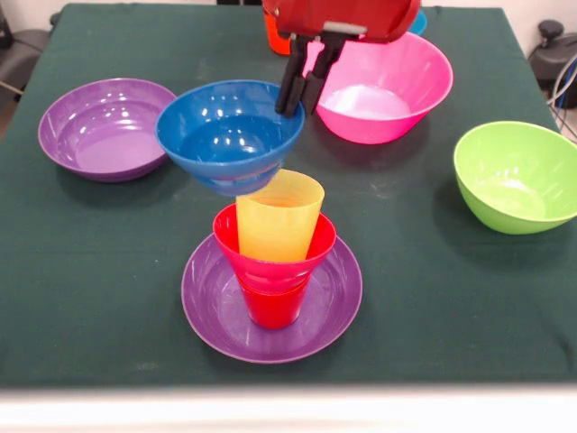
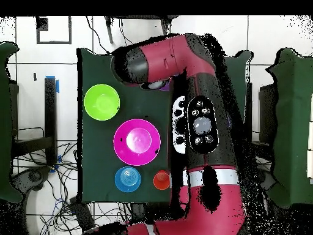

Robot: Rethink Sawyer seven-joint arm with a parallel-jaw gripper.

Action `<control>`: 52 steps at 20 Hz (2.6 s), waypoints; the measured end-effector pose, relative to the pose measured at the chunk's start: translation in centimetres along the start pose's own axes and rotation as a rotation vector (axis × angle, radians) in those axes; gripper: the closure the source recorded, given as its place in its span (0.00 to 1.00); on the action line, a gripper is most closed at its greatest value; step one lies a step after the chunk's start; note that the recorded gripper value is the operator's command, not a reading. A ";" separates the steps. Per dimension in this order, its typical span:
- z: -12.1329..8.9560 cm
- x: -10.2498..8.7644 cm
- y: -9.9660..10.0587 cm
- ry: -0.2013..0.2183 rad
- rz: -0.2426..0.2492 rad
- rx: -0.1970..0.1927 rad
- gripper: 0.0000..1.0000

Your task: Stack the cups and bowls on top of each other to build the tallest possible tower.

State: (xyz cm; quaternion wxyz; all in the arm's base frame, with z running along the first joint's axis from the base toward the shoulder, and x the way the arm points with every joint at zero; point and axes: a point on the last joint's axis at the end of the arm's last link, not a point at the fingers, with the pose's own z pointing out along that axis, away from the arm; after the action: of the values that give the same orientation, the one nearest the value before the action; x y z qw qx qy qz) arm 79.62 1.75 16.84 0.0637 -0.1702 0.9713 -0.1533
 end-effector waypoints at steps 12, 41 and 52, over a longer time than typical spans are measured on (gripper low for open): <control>-1.1 -0.4 2.1 0.000 -0.030 0.019 1.00; 4.6 2.8 4.3 0.106 -0.051 -0.010 1.00; 4.1 2.0 4.9 0.094 -0.048 -0.017 1.00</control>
State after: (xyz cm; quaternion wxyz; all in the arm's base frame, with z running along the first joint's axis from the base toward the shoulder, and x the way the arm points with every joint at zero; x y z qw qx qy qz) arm 76.97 4.30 11.25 0.0129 -0.1867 0.9702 -0.1542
